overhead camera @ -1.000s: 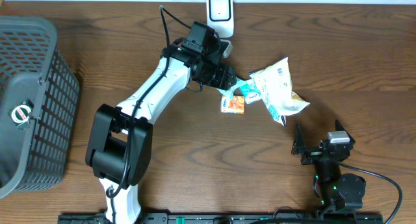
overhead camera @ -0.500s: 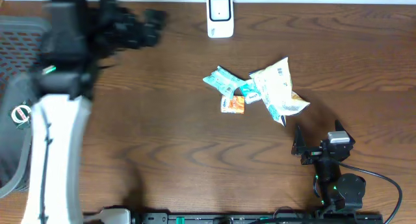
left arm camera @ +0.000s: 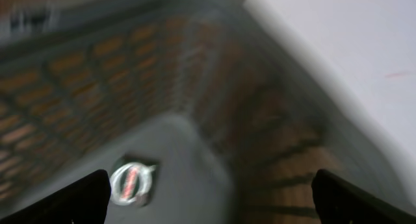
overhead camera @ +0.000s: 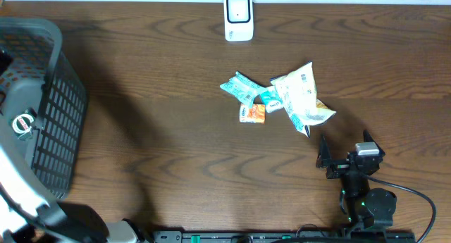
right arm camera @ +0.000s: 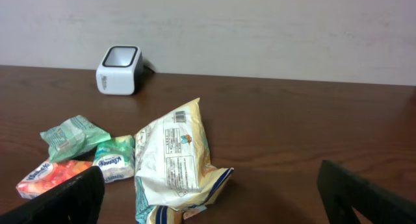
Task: Scan the item barcode
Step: 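Reach the left gripper into the basket and grasp the green Zam-Buk box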
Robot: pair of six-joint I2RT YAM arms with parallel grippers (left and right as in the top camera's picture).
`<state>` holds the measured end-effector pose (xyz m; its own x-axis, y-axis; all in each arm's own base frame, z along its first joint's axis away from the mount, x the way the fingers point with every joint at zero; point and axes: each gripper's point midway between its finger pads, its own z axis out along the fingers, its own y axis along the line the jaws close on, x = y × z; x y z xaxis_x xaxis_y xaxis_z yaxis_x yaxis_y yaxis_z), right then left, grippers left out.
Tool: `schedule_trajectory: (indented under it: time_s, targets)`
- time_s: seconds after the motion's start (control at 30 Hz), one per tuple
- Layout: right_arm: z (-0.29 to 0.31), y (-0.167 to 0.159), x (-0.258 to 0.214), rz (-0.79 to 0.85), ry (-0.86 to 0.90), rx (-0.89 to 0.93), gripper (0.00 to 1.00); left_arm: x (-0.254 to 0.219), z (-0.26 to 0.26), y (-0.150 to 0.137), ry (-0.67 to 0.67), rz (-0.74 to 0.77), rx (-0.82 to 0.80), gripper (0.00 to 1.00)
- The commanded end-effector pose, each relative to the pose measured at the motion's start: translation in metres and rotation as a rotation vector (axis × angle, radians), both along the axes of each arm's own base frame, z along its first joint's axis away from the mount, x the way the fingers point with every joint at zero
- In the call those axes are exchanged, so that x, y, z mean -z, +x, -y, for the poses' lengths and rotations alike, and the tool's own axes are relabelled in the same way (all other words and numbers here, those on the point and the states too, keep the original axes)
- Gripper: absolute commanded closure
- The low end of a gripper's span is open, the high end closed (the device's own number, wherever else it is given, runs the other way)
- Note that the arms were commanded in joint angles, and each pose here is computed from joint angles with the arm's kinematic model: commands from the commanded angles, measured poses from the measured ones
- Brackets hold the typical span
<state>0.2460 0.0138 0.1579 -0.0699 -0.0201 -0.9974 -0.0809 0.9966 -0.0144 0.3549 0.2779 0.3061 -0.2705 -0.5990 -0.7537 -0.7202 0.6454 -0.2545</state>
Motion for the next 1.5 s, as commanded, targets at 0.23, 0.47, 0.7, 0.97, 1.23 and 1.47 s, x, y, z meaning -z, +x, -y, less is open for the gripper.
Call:
schedule_trajectory:
  time_s: [0.23, 0.47, 0.7, 0.97, 1.23, 1.47]
  targets:
    - [-0.003, 0.0, 0.0, 0.001, -0.014, -0.014, 0.01, 0.152, -0.051, -0.017, -0.012, -0.525, 0.006, 0.02]
    - [-0.003, 0.0, 0.0, 0.001, -0.014, -0.014, 0.01, 0.202, -0.059, -0.027, -0.092, -0.62, 0.0, 0.02]
    - [-0.003, 0.0, 0.0, 0.001, -0.014, -0.014, 0.01, 0.246, -0.054, -0.018, -0.217, -0.591, 0.065, 0.02]
    - [-0.003, 0.0, 0.0, 0.001, -0.014, -0.014, 0.01, 0.272, -0.052, -0.016, -0.256, -0.603, 0.082, 0.02]
    - [-0.003, 0.0, 0.0, 0.001, -0.014, -0.014, 0.01, 0.283, -0.059, -0.033, -0.284, -0.617, 0.05, 0.02]
    - [-0.003, 0.0, 0.0, 0.001, -0.014, -0.014, 0.01, 0.289, -0.06, -0.037, -0.294, -0.611, 0.045, 0.11]
